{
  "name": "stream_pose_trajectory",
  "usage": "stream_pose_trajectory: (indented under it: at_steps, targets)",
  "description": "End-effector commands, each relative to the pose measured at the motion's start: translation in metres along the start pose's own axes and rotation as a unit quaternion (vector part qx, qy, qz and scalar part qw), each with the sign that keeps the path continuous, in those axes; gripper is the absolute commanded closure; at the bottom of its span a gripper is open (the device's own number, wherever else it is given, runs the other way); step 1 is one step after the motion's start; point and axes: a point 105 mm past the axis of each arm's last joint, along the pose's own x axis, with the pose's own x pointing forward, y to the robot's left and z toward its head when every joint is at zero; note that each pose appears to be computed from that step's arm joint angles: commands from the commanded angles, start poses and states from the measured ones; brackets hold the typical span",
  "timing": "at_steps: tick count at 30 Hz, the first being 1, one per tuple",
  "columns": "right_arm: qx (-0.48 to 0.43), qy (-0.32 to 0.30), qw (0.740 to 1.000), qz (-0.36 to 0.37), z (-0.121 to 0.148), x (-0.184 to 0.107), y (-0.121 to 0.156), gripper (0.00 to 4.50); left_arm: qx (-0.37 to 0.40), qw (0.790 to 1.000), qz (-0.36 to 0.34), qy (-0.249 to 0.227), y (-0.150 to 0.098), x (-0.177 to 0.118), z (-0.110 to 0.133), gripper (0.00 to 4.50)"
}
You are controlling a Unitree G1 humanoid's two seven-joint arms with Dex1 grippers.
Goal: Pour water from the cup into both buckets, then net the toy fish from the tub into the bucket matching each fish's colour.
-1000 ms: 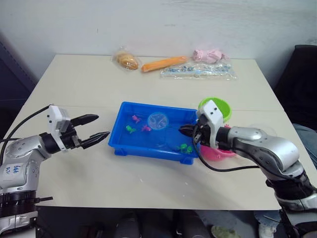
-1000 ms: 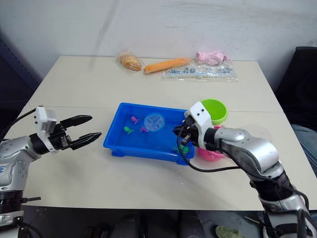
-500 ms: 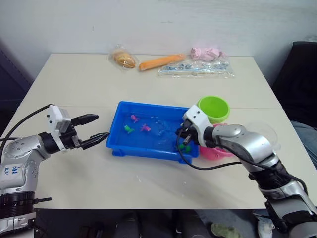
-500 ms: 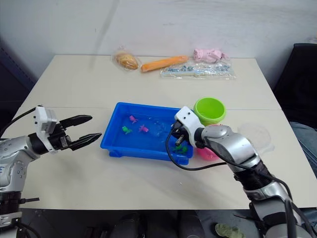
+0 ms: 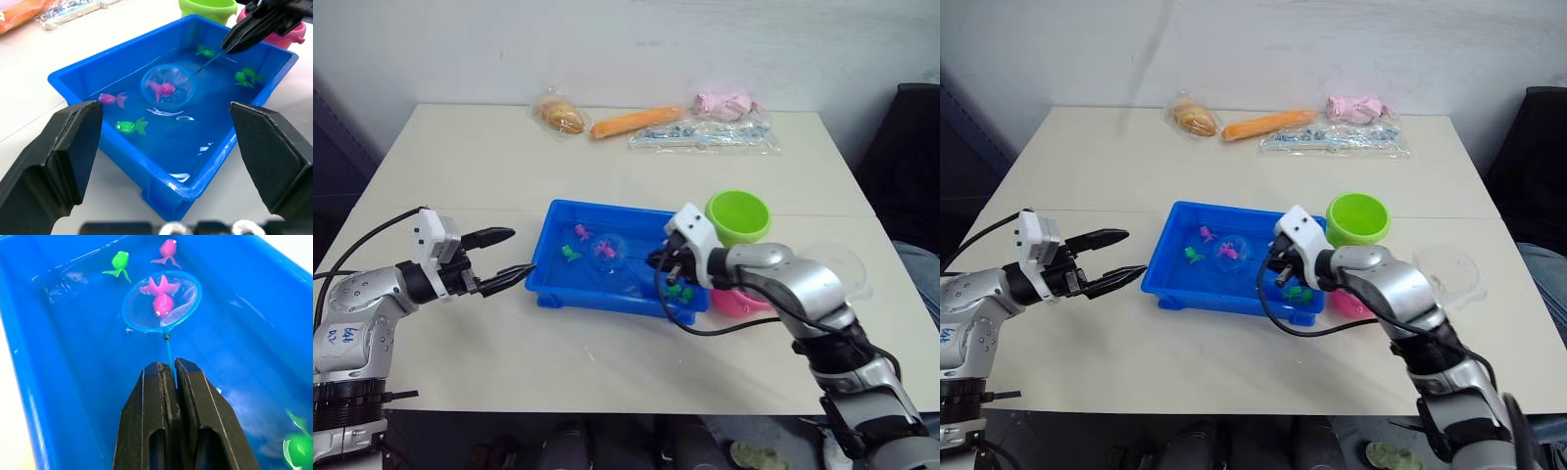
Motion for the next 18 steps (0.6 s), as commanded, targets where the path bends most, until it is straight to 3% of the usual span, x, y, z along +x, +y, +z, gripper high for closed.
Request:
stream_pose_trajectory:
  at_steps: [1, 6, 9, 14, 18]
  targets:
    - [-0.013, -0.041, 0.999, 0.013, 0.018, -0.022, 0.008, 4.50, 0.015, 1.000, -0.020, -0.018, -0.005, 0.007, 0.010, 0.05]
    - [-0.021, -0.065, 0.998, 0.005, 0.021, -0.055, 0.011, 4.50, 0.016, 0.998, -0.058, -0.028, -0.012, 0.023, 0.015, 0.05]
    - [-0.038, -0.107, 0.993, 0.018, 0.024, -0.083, 0.024, 4.50, 0.015, 0.991, -0.129, -0.018, -0.028, 0.032, 0.017, 0.05]
    - [-0.021, -0.096, 0.995, -0.022, 0.003, -0.111, 0.024, 4.50, 0.020, 0.980, -0.195, -0.020, -0.039, 0.043, 0.022, 0.05]
    - [-0.006, -0.105, 0.990, -0.098, -0.007, -0.145, 0.019, 4.50, 0.028, 0.968, -0.244, -0.051, -0.050, 0.065, 0.034, 0.05]
